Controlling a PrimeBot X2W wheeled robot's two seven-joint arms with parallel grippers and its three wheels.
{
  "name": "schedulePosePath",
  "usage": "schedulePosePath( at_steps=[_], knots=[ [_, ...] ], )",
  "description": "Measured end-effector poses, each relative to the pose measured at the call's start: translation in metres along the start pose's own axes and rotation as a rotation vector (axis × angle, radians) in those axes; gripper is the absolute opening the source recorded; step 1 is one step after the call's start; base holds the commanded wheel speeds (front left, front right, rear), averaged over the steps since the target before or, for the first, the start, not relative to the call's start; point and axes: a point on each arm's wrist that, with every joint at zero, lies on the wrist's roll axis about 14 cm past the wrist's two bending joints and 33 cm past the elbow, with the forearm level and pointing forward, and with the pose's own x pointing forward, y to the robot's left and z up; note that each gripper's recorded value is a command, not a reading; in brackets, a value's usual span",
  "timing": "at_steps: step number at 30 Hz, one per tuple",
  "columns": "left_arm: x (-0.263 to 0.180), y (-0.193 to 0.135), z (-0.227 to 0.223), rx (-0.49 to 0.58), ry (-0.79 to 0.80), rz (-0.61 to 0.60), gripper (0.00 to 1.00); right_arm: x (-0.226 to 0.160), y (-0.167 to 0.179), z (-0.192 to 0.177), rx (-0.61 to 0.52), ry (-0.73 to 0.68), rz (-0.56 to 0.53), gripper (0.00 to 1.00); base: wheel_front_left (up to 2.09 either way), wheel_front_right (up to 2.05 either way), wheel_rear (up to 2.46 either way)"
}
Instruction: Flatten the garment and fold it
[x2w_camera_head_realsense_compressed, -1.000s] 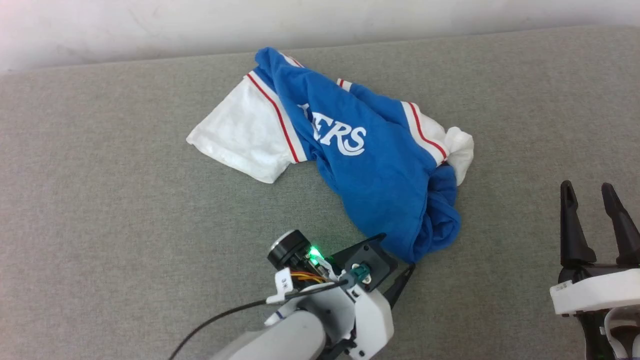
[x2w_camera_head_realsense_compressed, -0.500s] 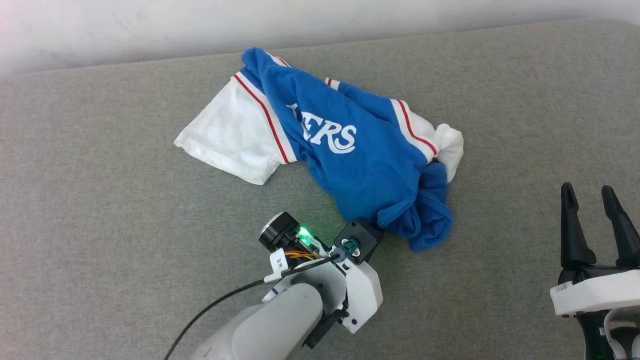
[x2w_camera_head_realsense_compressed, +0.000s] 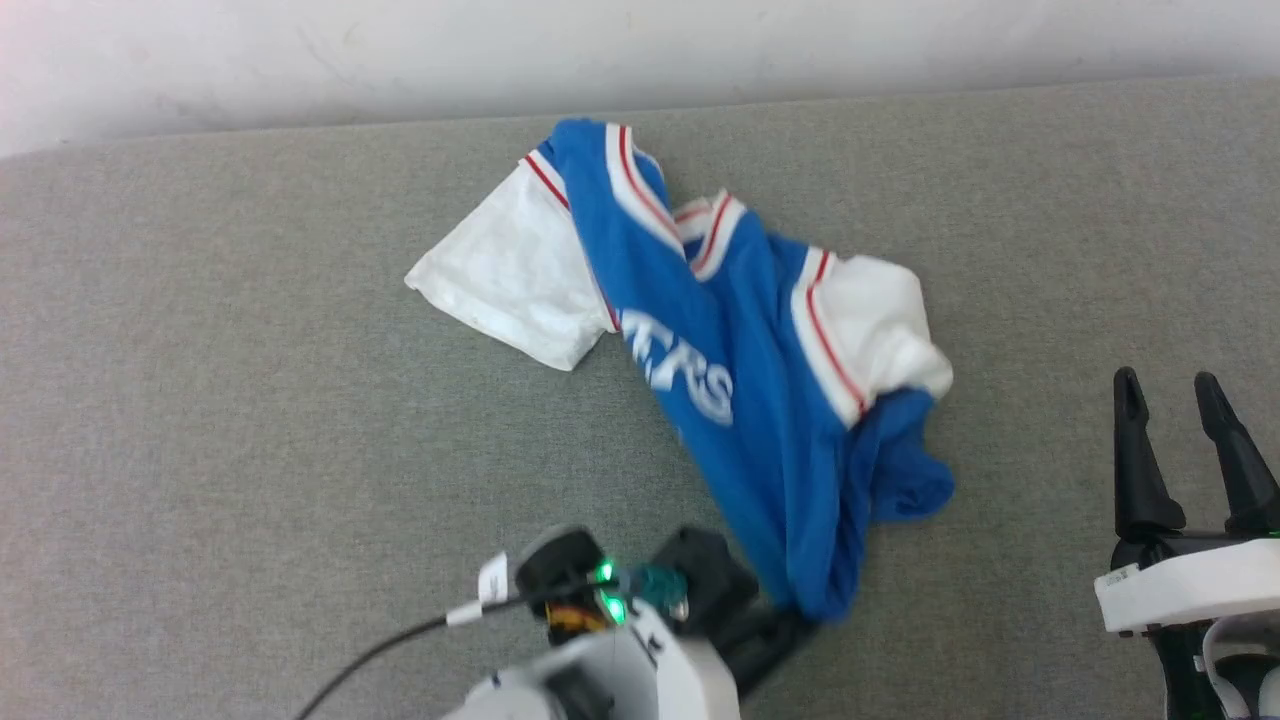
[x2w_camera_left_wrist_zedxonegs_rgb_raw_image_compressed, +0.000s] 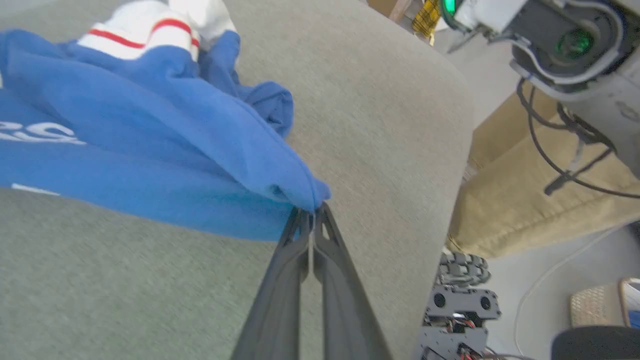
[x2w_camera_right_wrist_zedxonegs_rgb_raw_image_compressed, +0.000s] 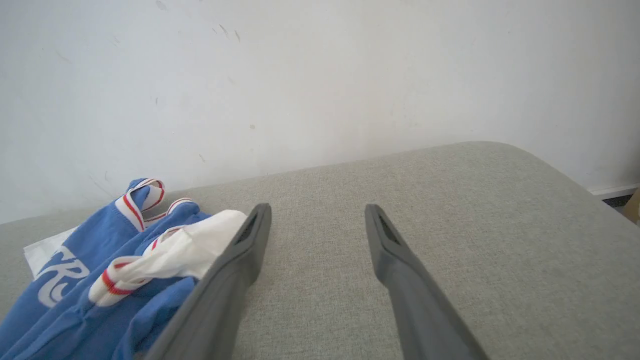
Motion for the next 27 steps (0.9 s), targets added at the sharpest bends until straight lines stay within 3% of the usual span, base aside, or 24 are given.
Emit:
schedulePosePath(
  at_steps=[6, 7, 8, 9, 16, 20, 22, 24, 27],
  knots=[
    [-0.015, -0.030, -0.024, -0.106, 0.076, -0.082, 0.00, 0.000, 0.003, -0.001, -0.005, 0.007, 0.010, 1.00, 0.00, 0.00, 0.00],
    [-0.014, -0.032, -0.024, -0.118, 0.067, -0.081, 0.07, 0.000, 0.003, 0.000, -0.005, 0.006, 0.010, 1.00, 0.00, 0.00, 0.00],
    [-0.012, -0.034, -0.023, -0.134, 0.053, -0.080, 0.41, -0.001, 0.003, 0.000, -0.005, 0.006, 0.010, 1.00, 0.00, 0.00, 0.00],
    [-0.010, -0.036, -0.022, -0.148, 0.040, -0.078, 1.00, -0.001, 0.004, 0.000, -0.005, 0.008, 0.011, 1.00, 0.00, 0.00, 0.00],
    [-0.002, -0.031, -0.005, -0.205, -0.087, -0.022, 1.00, -0.010, 0.002, 0.002, -0.007, 0.010, 0.006, 1.00, 0.00, 0.00, 0.00],
    [-0.014, -0.016, 0.029, -0.276, -0.238, 0.027, 1.00, -0.013, 0.002, 0.006, -0.007, 0.003, 0.005, 1.00, 0.00, 0.00, 0.00],
    [-0.028, 0.011, 0.051, -0.277, -0.351, 0.127, 1.00, -0.014, 0.000, 0.008, -0.008, -0.002, 0.001, 1.00, 0.00, 0.00, 0.00],
    [-0.052, 0.053, 0.073, -0.250, -0.496, 0.316, 1.00, -0.016, -0.002, 0.008, -0.009, -0.002, -0.004, 1.00, 0.00, 0.00, 0.00],
    [-0.097, 0.111, 0.088, -0.093, -0.643, 0.626, 1.00, -0.016, -0.003, 0.008, -0.010, -0.001, -0.008, 1.00, 0.00, 0.00, 0.00]
  ],
)
